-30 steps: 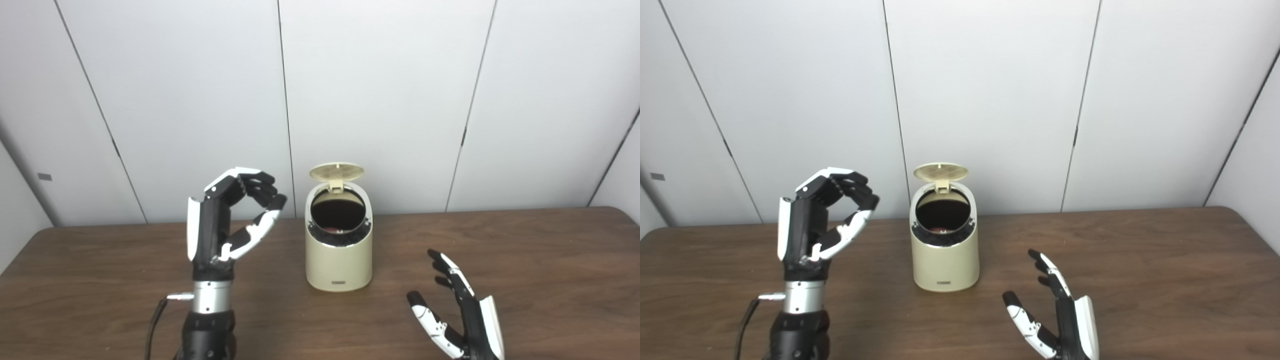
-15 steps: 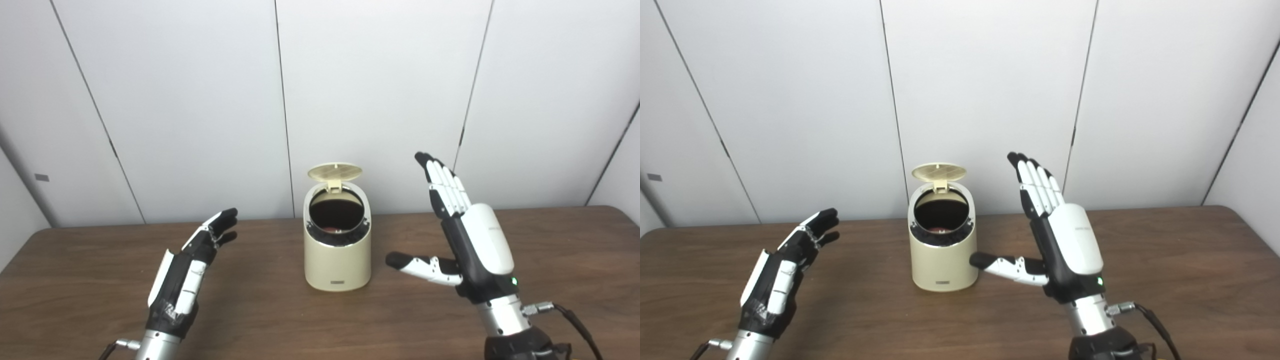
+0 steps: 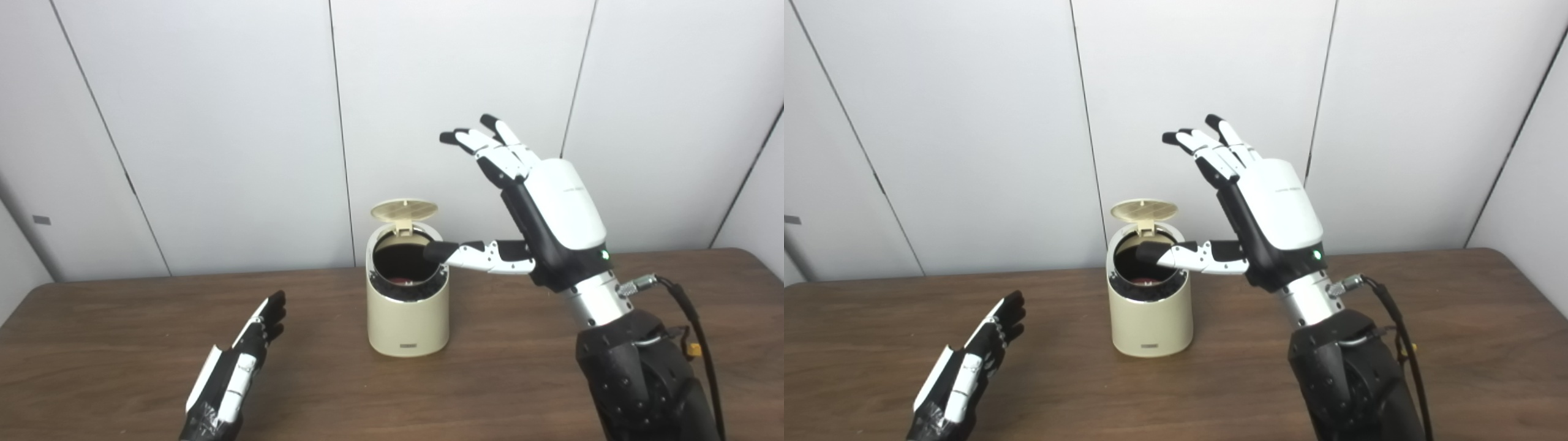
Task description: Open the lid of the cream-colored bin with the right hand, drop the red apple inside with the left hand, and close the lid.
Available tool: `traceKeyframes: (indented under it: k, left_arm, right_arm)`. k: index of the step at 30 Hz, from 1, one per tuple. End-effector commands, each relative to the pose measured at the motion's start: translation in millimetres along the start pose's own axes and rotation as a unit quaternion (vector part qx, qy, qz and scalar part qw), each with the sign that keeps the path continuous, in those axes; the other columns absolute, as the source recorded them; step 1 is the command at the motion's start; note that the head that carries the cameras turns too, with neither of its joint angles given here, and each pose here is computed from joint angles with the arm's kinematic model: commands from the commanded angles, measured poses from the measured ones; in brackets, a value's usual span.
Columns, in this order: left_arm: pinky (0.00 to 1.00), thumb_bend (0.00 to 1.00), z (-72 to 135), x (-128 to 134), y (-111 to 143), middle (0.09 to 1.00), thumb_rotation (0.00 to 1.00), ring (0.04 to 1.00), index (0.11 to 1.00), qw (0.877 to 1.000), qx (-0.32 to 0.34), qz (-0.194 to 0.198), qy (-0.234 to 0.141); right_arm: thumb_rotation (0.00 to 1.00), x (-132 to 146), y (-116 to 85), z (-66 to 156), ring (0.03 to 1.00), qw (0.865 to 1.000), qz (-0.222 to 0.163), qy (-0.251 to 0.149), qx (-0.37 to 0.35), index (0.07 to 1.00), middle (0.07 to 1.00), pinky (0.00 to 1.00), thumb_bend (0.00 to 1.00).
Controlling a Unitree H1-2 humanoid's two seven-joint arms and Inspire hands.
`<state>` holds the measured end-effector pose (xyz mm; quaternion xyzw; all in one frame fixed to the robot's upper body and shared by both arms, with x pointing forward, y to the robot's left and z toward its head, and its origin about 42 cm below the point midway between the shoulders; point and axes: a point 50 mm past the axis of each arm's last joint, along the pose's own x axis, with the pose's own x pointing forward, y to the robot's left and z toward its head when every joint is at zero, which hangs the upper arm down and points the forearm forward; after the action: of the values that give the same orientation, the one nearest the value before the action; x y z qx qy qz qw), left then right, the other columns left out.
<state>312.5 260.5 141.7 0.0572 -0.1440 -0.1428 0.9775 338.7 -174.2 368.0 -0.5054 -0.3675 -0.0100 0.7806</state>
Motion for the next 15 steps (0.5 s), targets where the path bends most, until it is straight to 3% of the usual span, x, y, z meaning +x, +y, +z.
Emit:
traceKeyframes:
  k: [1,5,9,15]
  left_arm:
    - [1.0,0.57,6,3,3,1.0,1.0,1.0,1.0,1.0,0.005,-0.007,-0.03]
    - [0.99,0.56,-1,-3,-3,1.0,1.0,1.0,0.995,1.0,-0.003,0.015,-0.022]
    - [0.9,0.48,-7,-8,-7,0.941,0.92,0.933,0.925,0.998,0.002,0.061,-0.025]
    - [0.86,0.44,-12,-12,-8,0.906,0.93,0.897,0.896,0.996,0.011,0.085,-0.037]
  right_arm:
    - [0.92,22,-16,8,0.929,1.0,0.002,-0.015,-0.026,0.847,0.865,0.83,0.76]
    - [0.93,40,-15,7,0.891,0.998,0.041,-0.013,-0.053,0.83,0.849,0.79,0.82]
    - [0.95,56,-8,4,0.887,0.996,0.064,-0.009,-0.063,0.829,0.852,0.79,0.87]
    - [0.92,76,3,-2,0.889,0.994,0.088,0.0,-0.057,0.834,0.859,0.8,0.86]
